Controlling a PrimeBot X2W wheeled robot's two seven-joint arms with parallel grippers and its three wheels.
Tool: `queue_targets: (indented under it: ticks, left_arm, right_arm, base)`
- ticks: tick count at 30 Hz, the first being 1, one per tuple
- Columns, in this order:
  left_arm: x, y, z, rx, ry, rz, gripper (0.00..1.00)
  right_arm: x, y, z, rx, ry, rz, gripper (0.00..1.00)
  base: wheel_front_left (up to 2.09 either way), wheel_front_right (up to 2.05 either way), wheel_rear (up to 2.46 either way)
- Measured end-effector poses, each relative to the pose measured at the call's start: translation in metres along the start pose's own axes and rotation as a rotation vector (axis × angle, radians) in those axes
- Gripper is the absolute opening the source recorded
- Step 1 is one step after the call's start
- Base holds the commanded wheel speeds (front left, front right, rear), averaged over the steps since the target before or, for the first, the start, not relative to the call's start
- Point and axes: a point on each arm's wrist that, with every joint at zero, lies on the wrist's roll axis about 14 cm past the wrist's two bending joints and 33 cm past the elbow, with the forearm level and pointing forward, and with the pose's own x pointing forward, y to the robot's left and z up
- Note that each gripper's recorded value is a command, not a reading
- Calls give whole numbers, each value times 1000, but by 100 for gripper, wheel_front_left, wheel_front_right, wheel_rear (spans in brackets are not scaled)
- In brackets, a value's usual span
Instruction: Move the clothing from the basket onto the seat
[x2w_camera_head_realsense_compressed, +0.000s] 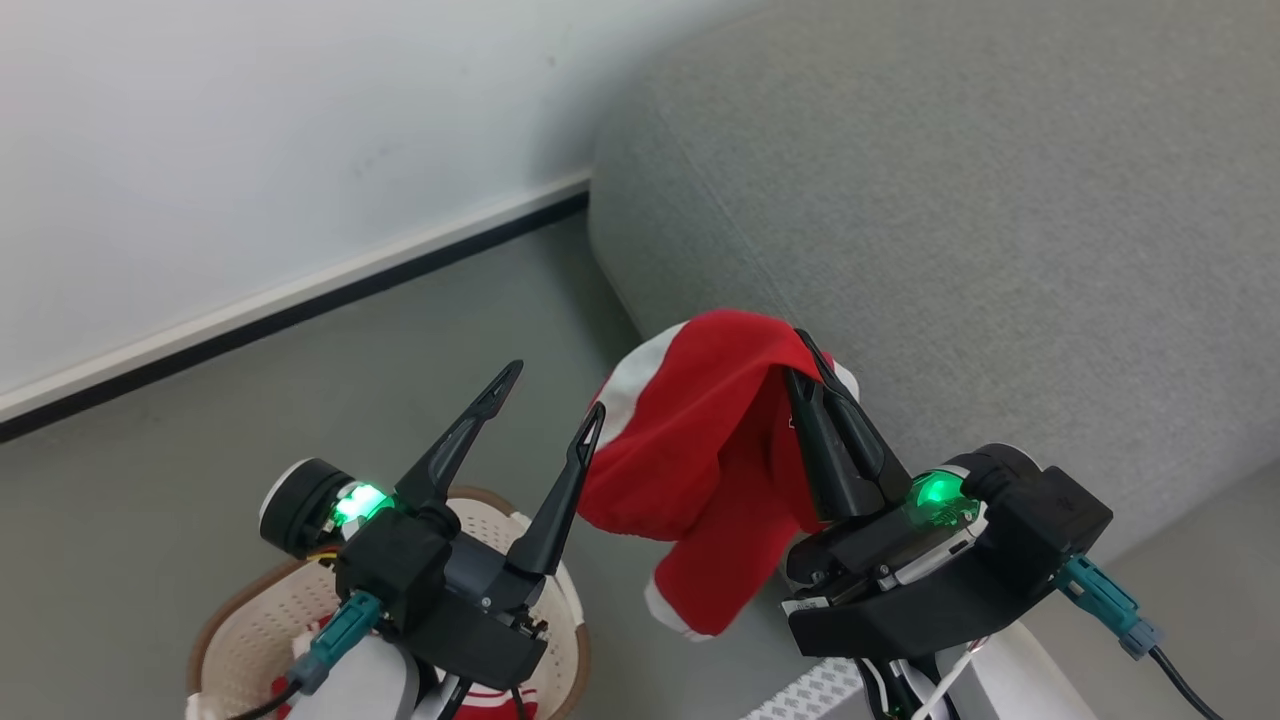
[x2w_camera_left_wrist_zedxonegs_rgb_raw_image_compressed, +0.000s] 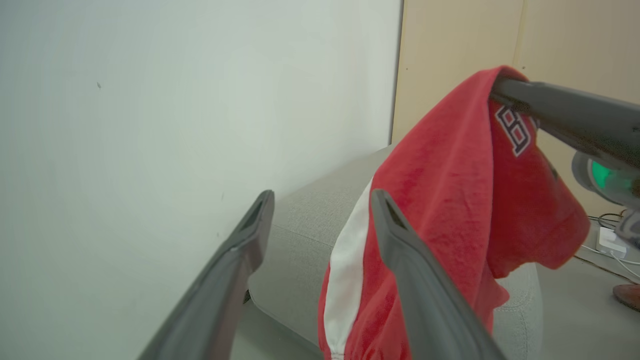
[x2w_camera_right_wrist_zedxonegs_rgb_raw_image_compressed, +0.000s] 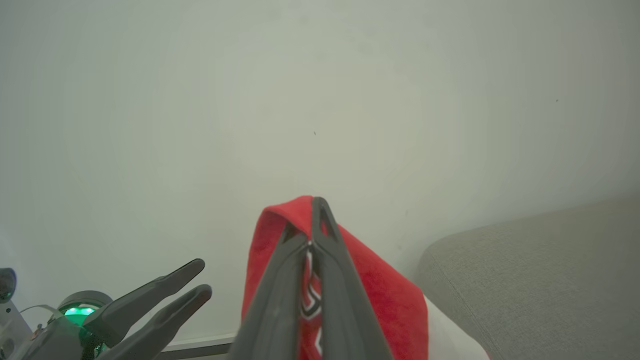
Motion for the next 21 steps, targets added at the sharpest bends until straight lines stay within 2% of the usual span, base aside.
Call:
queue_targets:
  ticks: [11, 21]
  left_arm:
    - [22, -25, -34, -81, 30, -105, 100]
    - [29, -30, -54, -113, 52, -142, 100]
  right_arm:
    - [-9, -33, -3, -40, 22, -124, 0]
    - [-6, -49, -1, -85, 20, -164, 0]
  base:
    - [0, 0, 0]
    - [0, 0, 0]
